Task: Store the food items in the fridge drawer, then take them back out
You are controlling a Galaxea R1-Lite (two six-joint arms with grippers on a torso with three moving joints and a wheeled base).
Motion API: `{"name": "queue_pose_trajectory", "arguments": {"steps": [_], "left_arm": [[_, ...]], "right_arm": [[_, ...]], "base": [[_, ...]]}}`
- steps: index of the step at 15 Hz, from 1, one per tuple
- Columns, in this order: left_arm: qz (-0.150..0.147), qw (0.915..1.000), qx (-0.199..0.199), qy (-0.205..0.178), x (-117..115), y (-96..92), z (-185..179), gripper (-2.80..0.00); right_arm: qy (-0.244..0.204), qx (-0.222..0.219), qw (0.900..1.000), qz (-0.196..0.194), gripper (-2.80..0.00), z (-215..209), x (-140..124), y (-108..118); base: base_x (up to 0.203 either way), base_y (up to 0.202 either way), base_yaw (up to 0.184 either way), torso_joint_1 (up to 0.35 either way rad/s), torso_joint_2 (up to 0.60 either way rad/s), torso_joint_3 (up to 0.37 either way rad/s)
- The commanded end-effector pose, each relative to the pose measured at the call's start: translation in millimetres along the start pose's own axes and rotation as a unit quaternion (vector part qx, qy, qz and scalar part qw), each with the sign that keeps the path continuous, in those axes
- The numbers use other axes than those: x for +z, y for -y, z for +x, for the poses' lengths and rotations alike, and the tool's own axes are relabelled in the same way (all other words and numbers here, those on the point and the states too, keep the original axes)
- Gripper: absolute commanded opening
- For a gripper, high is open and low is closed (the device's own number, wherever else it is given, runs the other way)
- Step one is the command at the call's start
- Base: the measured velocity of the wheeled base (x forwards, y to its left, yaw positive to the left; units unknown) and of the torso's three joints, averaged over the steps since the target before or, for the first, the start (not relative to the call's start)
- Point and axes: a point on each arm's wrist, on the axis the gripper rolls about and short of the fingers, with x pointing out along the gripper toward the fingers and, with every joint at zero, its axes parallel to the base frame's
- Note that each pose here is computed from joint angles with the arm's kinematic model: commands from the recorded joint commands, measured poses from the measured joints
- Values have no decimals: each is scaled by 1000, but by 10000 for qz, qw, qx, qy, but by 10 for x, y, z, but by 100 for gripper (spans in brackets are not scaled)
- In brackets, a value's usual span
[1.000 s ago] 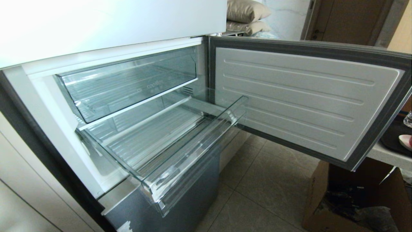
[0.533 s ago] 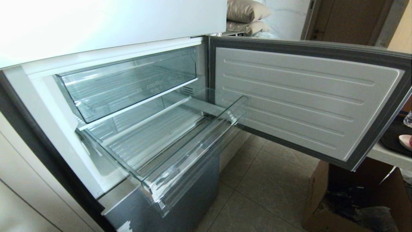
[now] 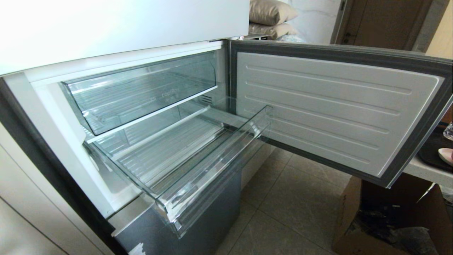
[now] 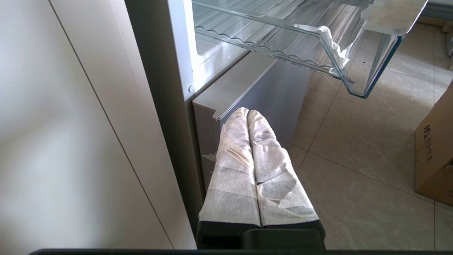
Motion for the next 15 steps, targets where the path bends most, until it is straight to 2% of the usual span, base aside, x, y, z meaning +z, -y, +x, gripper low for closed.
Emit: {"name": "queue_pose_trajectory", "arguments": {"steps": [1,4,8,11,15], "left_arm": [[-1,10000,6,2,0,0,0,-280],[-1,10000,3,2,0,0,0,-280],[-1,10000,6,2,0,0,0,-280],[-1,10000,6,2,0,0,0,-280],[0,10000,-1,2,0,0,0,-280]], "right_arm": [[65,43,10000,-19,-280,-5,39,-21],[155,61,9998,-59,-280,-69,108,-87],[-174,-249,9995,-6,-280,-170,188,-172],[-388,-882,9923,-782,-280,-168,223,-173],[-216,-1039,9901,-924,-280,-97,277,-228]], "base": [[0,0,0,0,0,0],[0,0,0,0,0,0],[0,0,0,0,0,0],[0,0,0,0,0,0],[0,0,0,0,0,0]]}}
